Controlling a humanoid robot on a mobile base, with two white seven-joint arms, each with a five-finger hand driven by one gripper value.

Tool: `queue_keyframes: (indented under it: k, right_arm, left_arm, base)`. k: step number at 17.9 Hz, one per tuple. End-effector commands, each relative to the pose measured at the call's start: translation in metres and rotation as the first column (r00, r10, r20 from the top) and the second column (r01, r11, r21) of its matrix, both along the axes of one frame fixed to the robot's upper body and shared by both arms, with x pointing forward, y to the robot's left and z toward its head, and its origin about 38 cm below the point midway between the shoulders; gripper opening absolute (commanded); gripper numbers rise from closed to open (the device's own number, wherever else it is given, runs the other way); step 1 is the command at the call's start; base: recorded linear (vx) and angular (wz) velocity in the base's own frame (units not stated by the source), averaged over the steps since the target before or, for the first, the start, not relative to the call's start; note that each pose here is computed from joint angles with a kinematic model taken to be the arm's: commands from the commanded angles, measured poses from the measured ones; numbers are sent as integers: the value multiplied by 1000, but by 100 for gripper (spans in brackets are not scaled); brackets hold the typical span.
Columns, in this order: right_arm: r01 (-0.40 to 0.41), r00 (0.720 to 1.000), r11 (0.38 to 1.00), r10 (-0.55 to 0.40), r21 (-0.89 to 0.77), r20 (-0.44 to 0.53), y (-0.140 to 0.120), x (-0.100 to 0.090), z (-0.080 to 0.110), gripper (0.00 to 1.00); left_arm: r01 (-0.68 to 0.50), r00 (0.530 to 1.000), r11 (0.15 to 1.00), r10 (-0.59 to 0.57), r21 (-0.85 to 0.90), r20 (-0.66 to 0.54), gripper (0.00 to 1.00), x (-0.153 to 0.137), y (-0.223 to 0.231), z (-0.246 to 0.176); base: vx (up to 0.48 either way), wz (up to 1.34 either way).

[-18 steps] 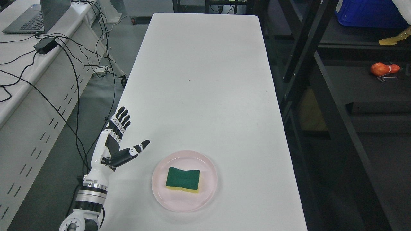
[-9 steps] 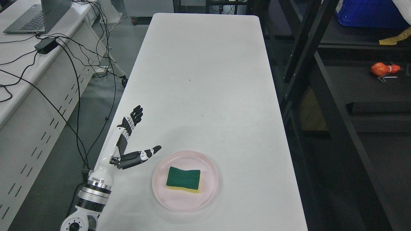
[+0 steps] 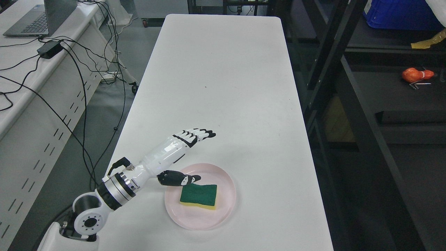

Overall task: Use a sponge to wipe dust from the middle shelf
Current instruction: 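Reach the left hand toward the green-and-yellow sponge on the pink plate, then lower the left hand over the sponge and close fingers on it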

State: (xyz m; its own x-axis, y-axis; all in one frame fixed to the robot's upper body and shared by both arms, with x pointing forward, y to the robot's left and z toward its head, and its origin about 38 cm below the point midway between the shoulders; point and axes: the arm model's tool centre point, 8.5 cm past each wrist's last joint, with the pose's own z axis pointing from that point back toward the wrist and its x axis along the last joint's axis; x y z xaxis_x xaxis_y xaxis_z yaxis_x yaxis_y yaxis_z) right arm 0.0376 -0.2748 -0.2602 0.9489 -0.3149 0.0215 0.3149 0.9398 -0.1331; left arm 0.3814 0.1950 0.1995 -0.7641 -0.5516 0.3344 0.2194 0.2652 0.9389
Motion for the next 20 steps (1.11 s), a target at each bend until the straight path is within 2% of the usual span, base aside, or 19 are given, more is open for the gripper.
queue_keyframes:
  k: [1, 8, 10, 13, 17, 20]
  right_arm:
    - [0, 1000, 1000, 0, -20, 17, -12, 6, 1, 100]
    - [0, 1000, 1000, 0, -20, 17, -12, 6, 1, 100]
    - [-1, 1000, 1000, 2, -21, 16, -12, 6, 1, 100]
    - [0, 1000, 1000, 0, -20, 17, -12, 6, 1, 100]
    - [-1, 1000, 1000, 2, -21, 16, -12, 6, 1, 100]
    - [-1, 1000, 1000, 2, -21, 16, -12, 6, 1, 100]
  left_arm:
    - [156, 982, 862, -187, 483, 16, 94, -8, -17, -17]
    - [121, 955, 740, -269, 662, 126, 94, 9, 16, 31]
    - [161, 942, 692, -321, 704, 99, 95, 4, 18, 26]
    - [257, 895, 593, -445, 763, 45, 95, -9, 17, 15]
    - [279, 886, 558, -464, 782, 15, 94, -11, 13, 8]
    - [249, 896, 516, -444, 819, 8, 94, -8, 22, 3]
  base:
    - [0, 0]
    - [0, 0]
    - [0, 0]
    - [0, 0]
    - [0, 0]
    - [0, 0]
